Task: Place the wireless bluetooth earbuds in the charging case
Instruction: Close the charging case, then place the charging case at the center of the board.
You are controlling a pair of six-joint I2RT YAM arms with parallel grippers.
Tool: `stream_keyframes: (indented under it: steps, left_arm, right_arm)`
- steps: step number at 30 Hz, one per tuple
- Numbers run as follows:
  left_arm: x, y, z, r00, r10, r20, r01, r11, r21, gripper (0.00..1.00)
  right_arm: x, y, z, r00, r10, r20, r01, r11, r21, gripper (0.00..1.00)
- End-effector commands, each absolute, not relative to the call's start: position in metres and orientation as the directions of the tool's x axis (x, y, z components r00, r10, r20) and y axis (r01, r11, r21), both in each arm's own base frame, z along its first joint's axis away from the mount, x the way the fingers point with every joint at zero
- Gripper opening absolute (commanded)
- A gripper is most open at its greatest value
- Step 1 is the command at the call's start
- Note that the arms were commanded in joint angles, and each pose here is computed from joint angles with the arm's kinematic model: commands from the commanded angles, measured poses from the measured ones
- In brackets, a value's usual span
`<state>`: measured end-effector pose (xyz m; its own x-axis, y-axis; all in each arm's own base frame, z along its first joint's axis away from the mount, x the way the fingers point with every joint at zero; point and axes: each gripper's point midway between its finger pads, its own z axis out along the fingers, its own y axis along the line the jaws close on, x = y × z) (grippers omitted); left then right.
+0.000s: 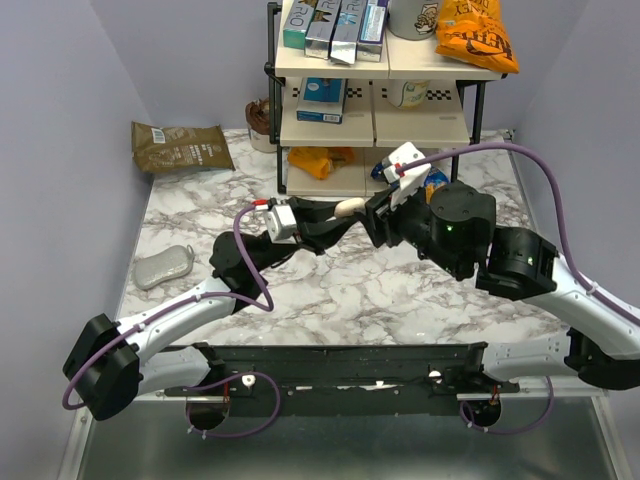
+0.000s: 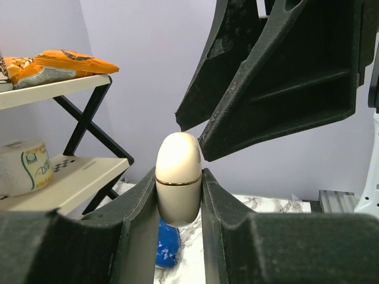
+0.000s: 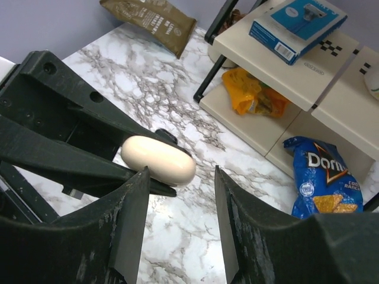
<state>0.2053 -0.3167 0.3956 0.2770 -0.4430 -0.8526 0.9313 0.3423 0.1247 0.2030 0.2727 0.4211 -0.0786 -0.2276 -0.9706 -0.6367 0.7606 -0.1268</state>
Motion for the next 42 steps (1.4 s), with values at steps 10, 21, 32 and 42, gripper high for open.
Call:
stream_keyframes:
  steps: [10, 21, 32, 42]
  left_arm:
    - [0.25, -0.346, 0.306, -0.332, -0.304, -0.893, 0.833, 0.349, -0.429, 0.0]
    - [0.318, -0.369, 0.152, -0.699, -0.168, -0.695, 0.541, 0.512, -0.668, 0.0]
    - [0.361, -0.357, 0.069, -0.812, -0.159, -0.562, 0.349, 0.64, -0.684, 0.0]
    - [0.363, -0.343, 0.022, -0.86, -0.105, -0.499, 0.263, 0.747, -0.61, 0.2]
  right_arm:
    - [0.225, 0.22, 0.401, -0.12, -0.022, -0.993, -0.375, 0.927, 0.025, 0.62]
    - [0.215, 0.21, 0.366, -0.178, -0.026, -0.984, -0.387, 0.921, 0.045, 0.63]
    - [0.211, 0.206, 0.345, -0.198, -0.059, -0.978, -0.397, 0.918, 0.025, 0.63]
    - [0.213, 0.208, 0.342, -0.201, -0.074, -0.977, -0.392, 0.92, 0.011, 0.64]
